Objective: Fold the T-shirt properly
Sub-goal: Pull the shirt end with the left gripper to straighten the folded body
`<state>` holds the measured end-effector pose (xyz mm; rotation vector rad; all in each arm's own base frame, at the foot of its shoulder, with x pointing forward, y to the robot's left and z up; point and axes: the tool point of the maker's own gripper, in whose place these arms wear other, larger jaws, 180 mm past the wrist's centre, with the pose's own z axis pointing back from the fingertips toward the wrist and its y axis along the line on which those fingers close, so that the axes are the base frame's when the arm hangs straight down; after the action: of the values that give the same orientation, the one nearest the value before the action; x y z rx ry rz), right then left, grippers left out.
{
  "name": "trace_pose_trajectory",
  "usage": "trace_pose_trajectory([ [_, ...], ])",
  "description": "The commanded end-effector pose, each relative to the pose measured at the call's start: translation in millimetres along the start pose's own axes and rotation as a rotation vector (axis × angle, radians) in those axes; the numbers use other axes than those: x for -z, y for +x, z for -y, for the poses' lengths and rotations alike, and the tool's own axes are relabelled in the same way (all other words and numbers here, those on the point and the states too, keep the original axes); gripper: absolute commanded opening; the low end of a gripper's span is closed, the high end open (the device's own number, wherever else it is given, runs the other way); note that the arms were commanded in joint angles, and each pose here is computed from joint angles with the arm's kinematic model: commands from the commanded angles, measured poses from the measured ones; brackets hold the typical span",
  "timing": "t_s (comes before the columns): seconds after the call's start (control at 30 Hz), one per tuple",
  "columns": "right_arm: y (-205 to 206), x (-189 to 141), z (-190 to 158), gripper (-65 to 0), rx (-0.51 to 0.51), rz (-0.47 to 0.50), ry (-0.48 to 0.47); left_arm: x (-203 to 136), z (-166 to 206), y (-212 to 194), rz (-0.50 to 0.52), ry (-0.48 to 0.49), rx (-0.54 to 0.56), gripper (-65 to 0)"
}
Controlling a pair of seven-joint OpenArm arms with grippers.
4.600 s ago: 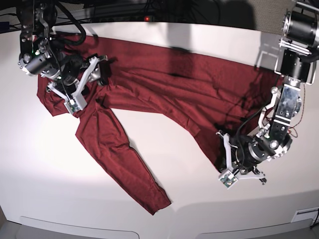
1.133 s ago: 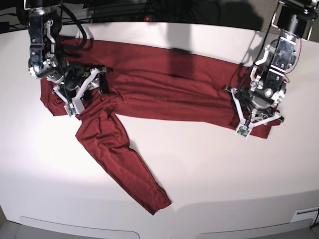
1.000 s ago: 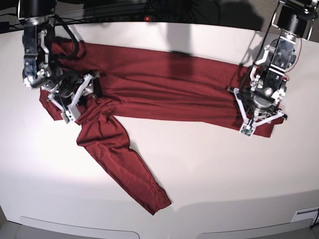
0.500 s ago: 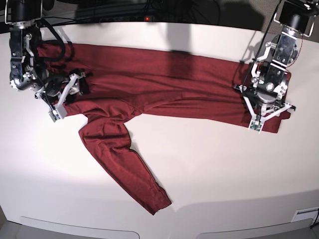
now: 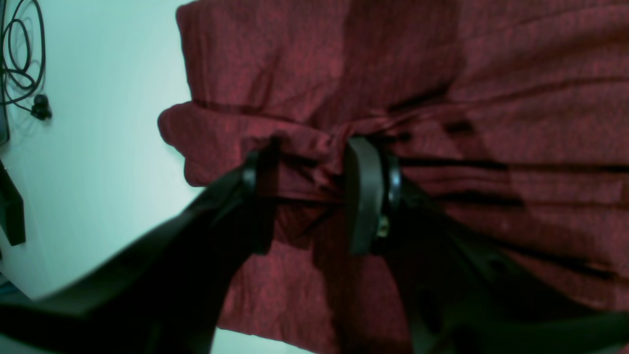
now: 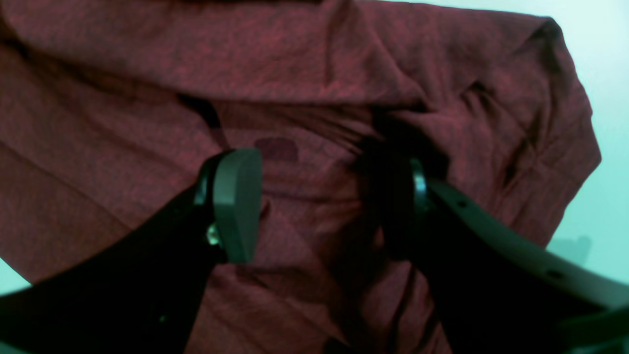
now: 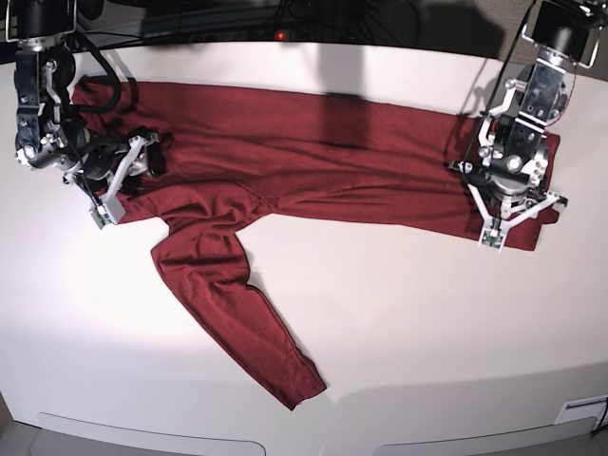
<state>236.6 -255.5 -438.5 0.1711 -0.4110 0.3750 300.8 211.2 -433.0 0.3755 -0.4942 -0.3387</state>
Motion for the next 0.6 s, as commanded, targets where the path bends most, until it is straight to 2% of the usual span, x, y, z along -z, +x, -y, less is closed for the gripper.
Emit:
trace_pose_trajectory([
  [0.0, -9.4, -3.3, 10.3, -28.6, -0.013, -0.056, -0.037, -2.8, -5.4, 2.9, 0.002, 0.007, -0.005, -42.6],
  [0.43, -6.6, -2.7, 5.0, -28.6, 0.006, -0.039, -0.009, -22.0, -28.3, 67.5, 0.167, 0.047, -0.043, -42.6],
  [0.57, -10.1, -3.1, 11.7, -28.6, -0.018, -0.059, -0.045, -26.0, -37.5, 84.9, 0.198, 0.062, -0.054, -42.6],
])
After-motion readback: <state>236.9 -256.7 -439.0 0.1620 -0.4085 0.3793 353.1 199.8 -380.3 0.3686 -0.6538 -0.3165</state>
